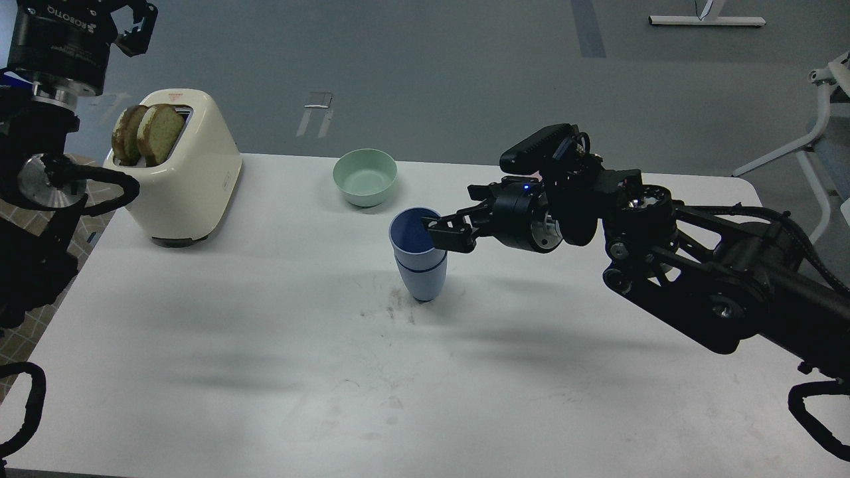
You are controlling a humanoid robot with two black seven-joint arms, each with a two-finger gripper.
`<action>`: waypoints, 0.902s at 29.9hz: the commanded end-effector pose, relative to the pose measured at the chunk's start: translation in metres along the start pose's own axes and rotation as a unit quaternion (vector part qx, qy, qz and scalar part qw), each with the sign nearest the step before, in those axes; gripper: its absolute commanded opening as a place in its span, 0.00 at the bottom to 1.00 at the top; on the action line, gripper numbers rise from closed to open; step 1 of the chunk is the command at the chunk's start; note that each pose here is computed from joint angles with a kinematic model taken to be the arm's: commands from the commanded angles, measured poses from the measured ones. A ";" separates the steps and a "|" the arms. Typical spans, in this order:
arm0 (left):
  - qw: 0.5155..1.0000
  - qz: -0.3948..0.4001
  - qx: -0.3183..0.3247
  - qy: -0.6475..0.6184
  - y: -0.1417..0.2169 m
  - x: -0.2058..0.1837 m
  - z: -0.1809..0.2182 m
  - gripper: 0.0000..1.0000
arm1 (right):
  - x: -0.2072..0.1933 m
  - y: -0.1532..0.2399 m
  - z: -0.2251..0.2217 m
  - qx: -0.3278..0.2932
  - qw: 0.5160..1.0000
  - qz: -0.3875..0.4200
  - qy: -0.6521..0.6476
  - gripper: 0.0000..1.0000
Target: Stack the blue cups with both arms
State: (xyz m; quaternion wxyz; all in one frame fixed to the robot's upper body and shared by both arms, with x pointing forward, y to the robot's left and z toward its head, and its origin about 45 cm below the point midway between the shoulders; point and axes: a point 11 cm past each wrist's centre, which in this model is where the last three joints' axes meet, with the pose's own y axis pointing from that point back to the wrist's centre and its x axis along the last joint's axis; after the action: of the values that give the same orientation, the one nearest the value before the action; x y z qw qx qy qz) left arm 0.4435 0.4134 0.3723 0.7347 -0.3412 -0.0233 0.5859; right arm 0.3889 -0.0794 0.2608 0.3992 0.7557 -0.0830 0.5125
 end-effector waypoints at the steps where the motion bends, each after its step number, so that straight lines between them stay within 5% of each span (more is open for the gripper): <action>1: 1.000 0.000 0.000 0.000 0.000 0.000 0.000 0.98 | 0.044 0.017 0.018 -0.014 0.997 0.069 -0.036 1.00; 12: 0.999 -0.009 0.052 0.001 0.005 0.001 -0.011 0.98 | 0.163 0.124 0.101 -0.036 0.918 0.332 -0.211 1.00; 16: 0.994 -0.019 0.104 0.010 0.004 -0.004 -0.026 0.98 | 0.160 0.153 0.135 -0.026 0.883 0.371 -0.286 1.00; 27: 0.993 -0.002 0.113 0.015 0.009 0.003 -0.036 0.98 | 0.108 0.193 0.203 0.056 0.758 0.412 -0.502 1.00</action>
State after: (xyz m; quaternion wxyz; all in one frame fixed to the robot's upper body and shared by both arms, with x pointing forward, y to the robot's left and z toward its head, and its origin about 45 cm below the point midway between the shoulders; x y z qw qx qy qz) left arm 0.4515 0.3958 0.3443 0.7741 -0.2678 0.0484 0.5716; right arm 0.4789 -0.3017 0.4308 0.0513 0.8098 -0.5366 0.2317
